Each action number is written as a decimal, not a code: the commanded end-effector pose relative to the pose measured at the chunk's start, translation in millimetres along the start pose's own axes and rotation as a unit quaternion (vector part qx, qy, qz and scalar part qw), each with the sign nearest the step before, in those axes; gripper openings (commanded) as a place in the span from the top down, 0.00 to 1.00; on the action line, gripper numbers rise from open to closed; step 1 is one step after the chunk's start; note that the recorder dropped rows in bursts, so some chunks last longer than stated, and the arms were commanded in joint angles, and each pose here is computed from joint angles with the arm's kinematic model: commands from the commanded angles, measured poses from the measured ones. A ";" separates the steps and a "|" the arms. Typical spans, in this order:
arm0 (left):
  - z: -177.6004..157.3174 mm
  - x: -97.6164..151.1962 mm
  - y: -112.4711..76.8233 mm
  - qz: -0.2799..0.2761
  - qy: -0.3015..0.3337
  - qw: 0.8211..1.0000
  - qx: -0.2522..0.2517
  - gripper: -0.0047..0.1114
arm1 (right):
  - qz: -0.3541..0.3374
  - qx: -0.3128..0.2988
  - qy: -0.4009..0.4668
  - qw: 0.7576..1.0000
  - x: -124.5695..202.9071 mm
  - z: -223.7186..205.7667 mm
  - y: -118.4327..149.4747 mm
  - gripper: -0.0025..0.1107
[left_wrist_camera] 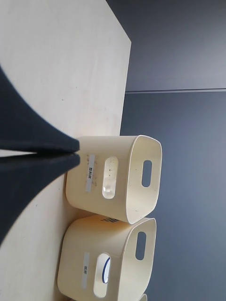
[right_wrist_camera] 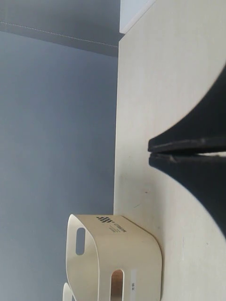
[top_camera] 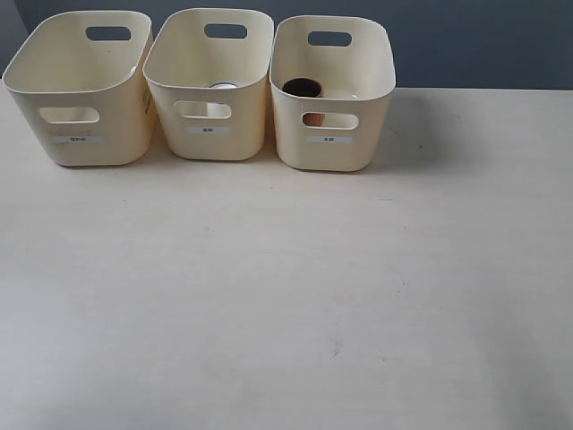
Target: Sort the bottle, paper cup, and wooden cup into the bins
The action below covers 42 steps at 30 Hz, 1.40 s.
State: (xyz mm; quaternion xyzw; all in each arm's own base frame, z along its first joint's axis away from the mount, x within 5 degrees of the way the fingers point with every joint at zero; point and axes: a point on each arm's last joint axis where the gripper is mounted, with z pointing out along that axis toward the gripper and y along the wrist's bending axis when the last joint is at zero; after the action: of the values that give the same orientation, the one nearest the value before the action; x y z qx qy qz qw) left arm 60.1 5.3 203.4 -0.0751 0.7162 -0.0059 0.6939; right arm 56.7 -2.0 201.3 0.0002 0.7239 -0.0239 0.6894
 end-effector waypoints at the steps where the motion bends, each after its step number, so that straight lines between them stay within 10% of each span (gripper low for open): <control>1: -0.4 -0.6 -0.2 0.004 -0.004 1.000 0.002 0.96 | -0.002 -0.002 -0.004 1.000 -0.2 -0.3 0.2 0.98; 42: -0.4 -0.6 -0.2 0.004 -0.004 1.000 0.002 0.96 | 0.008 -0.003 -0.005 1.000 -0.5 -0.3 0.4 0.98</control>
State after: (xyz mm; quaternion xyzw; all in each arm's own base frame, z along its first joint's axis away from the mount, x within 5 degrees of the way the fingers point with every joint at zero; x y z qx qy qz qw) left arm 60.1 5.3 203.4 -0.0751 0.7162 -0.0059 0.6939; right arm 56.7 -1.8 201.3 0.0051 0.7239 -0.0179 0.6896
